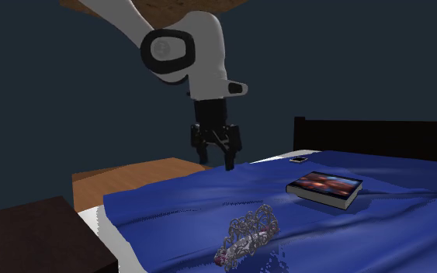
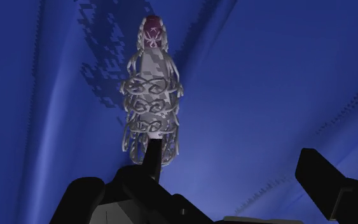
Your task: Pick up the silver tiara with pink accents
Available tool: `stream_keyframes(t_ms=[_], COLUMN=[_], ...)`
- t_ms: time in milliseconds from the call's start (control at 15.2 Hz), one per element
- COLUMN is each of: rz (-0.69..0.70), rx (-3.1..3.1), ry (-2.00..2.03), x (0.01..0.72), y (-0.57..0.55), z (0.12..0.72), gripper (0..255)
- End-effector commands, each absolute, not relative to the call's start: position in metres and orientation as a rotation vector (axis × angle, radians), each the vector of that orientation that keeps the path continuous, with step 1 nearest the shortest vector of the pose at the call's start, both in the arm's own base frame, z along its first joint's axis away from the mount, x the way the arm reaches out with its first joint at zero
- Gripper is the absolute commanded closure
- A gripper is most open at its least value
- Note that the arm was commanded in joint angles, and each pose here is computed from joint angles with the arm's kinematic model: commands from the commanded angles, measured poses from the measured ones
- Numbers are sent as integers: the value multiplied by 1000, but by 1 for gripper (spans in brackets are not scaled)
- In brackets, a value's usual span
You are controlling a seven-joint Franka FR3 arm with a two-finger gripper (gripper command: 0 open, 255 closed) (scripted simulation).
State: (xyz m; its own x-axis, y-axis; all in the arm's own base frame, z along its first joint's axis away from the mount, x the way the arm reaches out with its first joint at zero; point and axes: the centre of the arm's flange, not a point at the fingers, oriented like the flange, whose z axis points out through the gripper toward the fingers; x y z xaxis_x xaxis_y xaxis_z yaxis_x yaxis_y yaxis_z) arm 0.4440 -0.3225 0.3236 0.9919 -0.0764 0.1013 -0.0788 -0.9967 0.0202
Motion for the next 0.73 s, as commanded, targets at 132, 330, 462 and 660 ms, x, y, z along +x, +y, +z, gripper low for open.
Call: stream_keyframes(t_ms=[132, 330, 462, 660], rz=[188, 209, 224, 224], rx=[3118, 3123, 3126, 3127], ry=[-127, -131, -134, -134], x=[461, 476, 486, 486], y=[-358, -384, -401, -402], z=[287, 261, 244, 233], gripper=[0, 0, 0, 0])
